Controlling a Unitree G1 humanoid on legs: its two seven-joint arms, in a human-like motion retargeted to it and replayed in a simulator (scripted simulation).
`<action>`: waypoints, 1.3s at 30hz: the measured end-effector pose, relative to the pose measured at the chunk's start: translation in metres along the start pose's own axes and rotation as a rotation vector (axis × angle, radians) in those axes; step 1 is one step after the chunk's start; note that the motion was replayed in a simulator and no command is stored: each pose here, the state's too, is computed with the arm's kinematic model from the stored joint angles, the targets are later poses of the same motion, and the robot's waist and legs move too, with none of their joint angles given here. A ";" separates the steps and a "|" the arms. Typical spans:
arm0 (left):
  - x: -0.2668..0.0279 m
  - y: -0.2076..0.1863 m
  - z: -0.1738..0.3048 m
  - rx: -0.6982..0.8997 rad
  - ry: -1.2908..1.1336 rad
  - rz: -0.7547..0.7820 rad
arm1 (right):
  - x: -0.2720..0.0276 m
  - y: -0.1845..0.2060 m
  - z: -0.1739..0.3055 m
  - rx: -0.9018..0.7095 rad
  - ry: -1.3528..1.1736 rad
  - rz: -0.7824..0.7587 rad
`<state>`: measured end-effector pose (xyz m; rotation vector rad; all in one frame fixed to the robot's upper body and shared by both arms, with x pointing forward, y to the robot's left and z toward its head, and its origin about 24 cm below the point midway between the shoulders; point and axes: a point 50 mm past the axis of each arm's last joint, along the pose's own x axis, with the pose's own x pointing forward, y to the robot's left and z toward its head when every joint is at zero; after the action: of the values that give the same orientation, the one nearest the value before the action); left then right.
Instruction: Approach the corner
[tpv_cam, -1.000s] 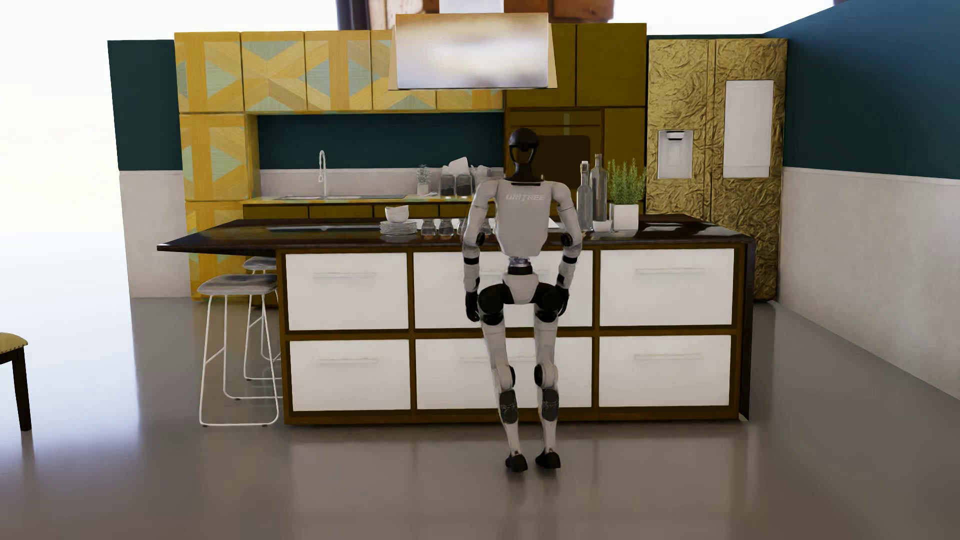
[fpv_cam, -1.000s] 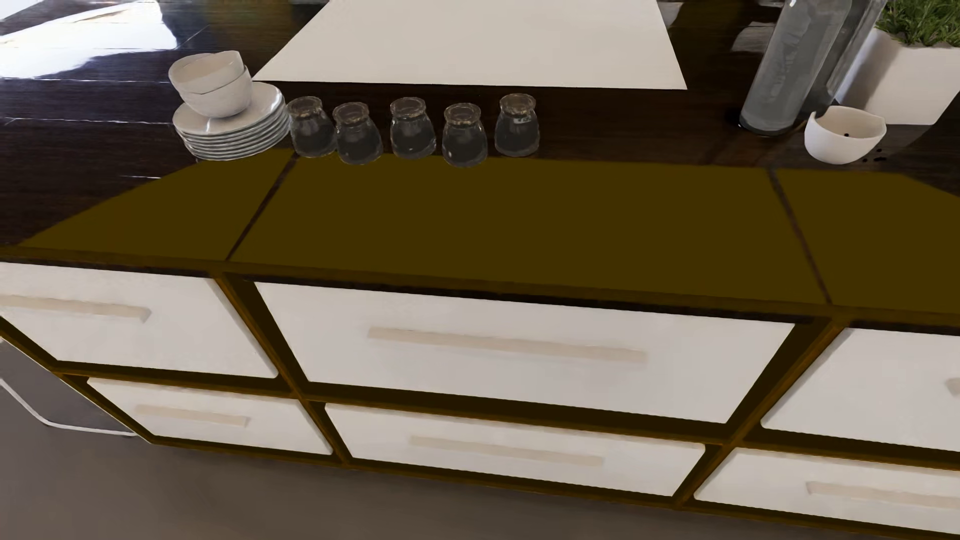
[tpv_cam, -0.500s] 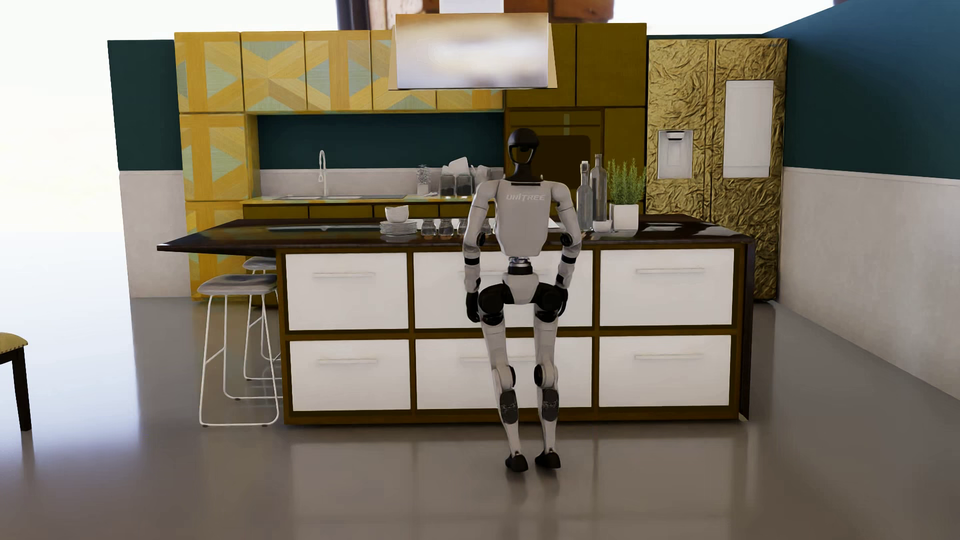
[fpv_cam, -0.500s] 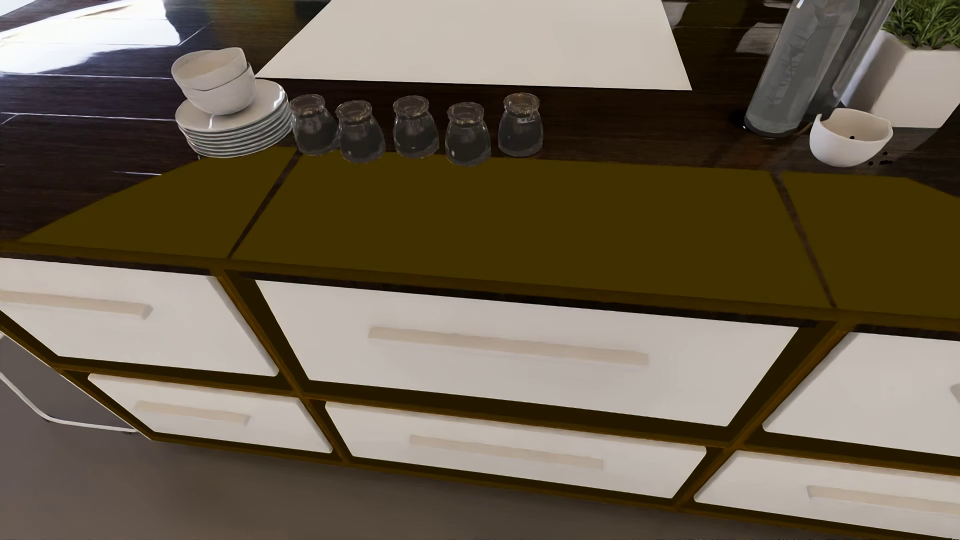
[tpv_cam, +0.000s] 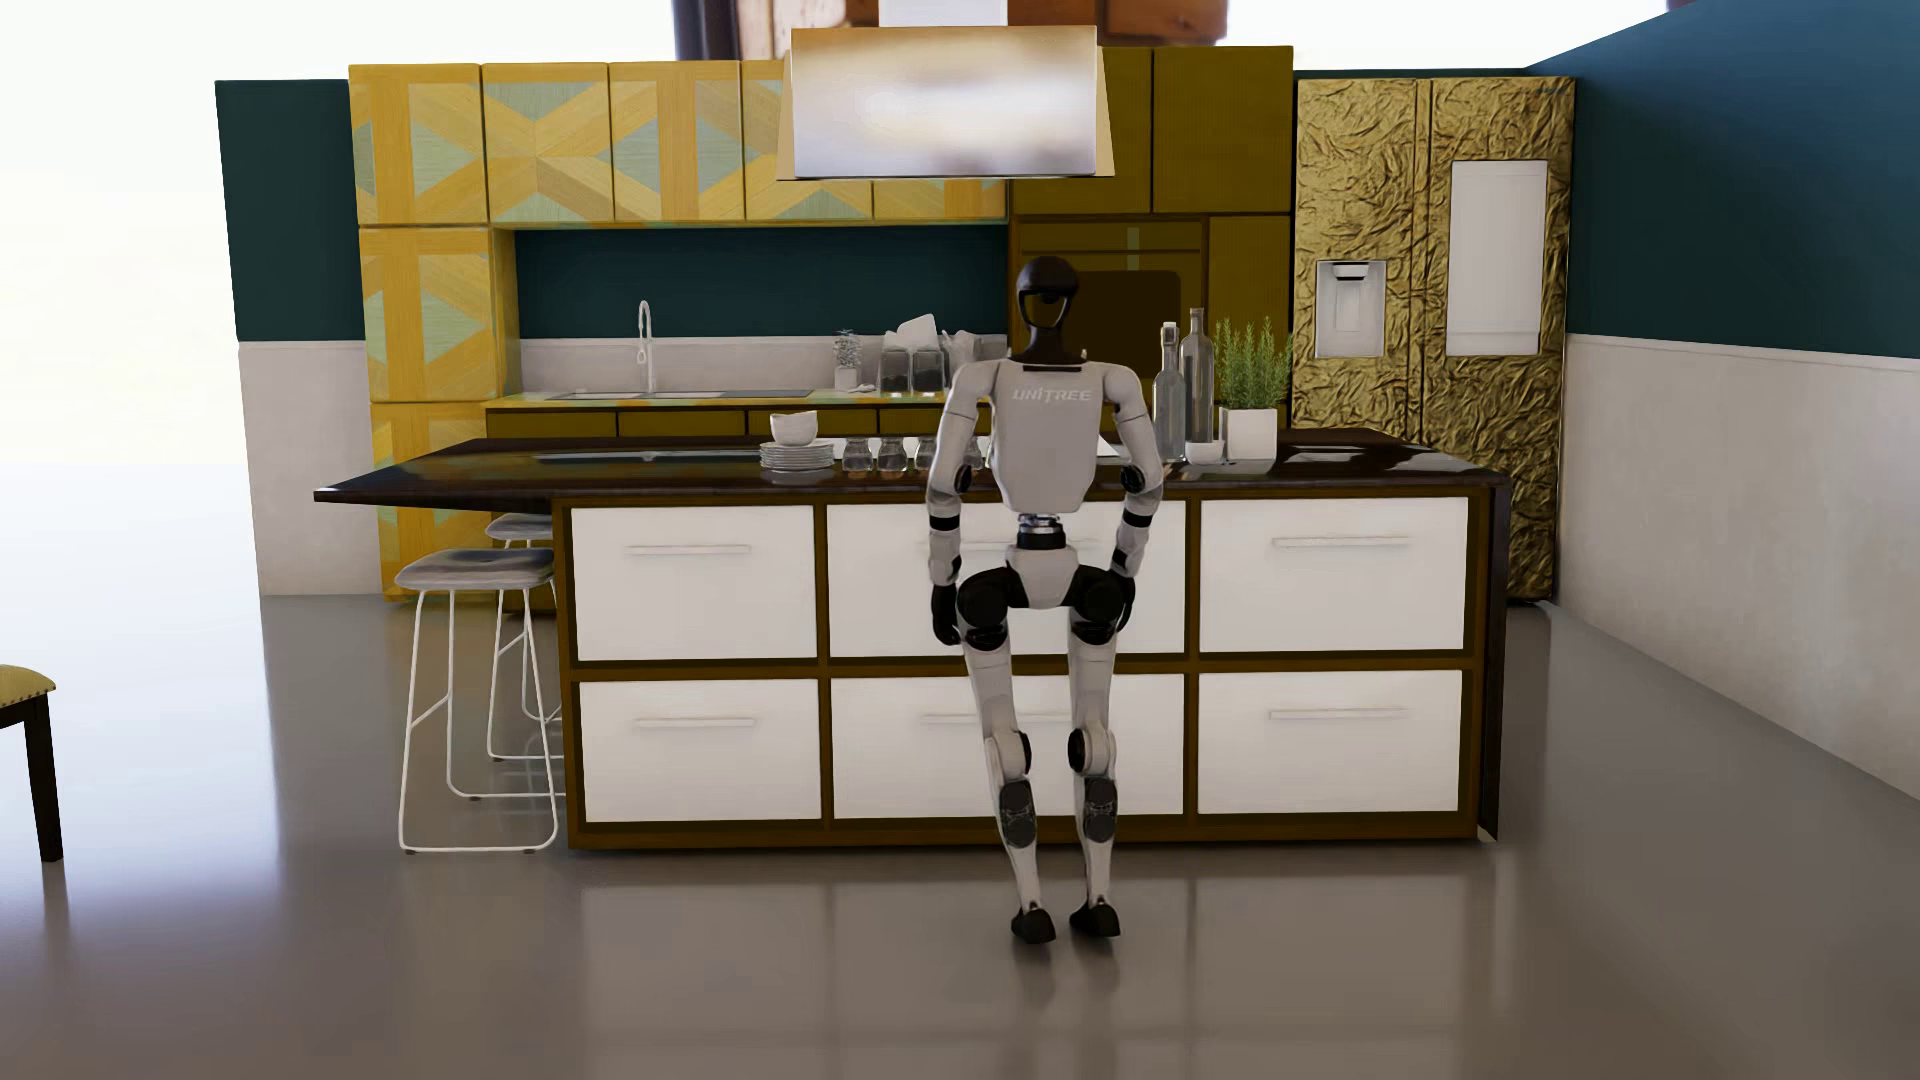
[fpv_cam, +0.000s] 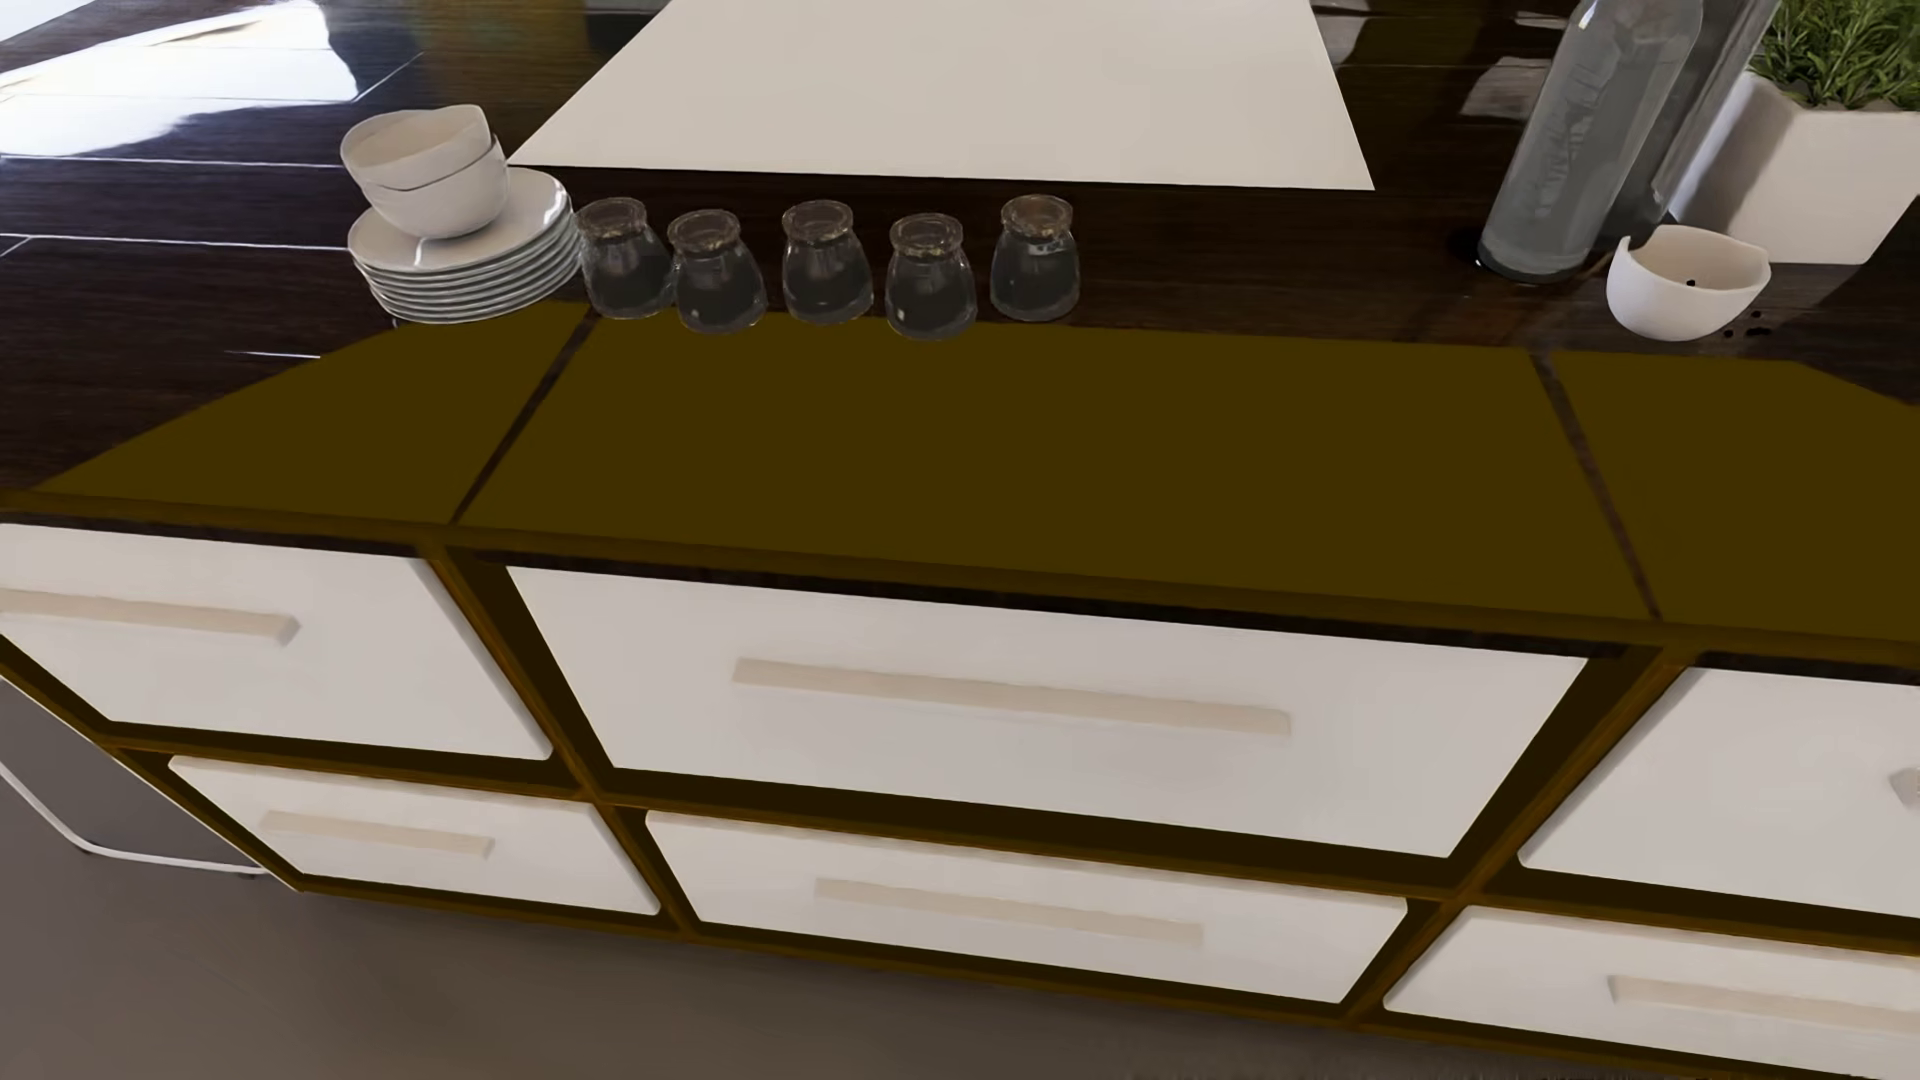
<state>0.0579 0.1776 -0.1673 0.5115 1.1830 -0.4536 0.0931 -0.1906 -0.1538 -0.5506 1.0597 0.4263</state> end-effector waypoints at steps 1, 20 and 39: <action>0.000 0.000 0.001 0.001 -0.006 0.001 | 0.000 0.000 0.000 -0.006 -0.002 0.003; 0.001 0.014 0.002 0.060 0.007 0.020 | 0.003 0.005 0.006 -0.050 -0.009 0.028; 0.002 0.020 0.002 0.046 0.015 0.038 | 0.003 0.004 0.007 -0.063 -0.014 0.028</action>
<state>0.0714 0.1922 -0.1656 0.5766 1.1773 -0.4458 0.0971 -0.1830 -0.1543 -0.5884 1.0440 0.4883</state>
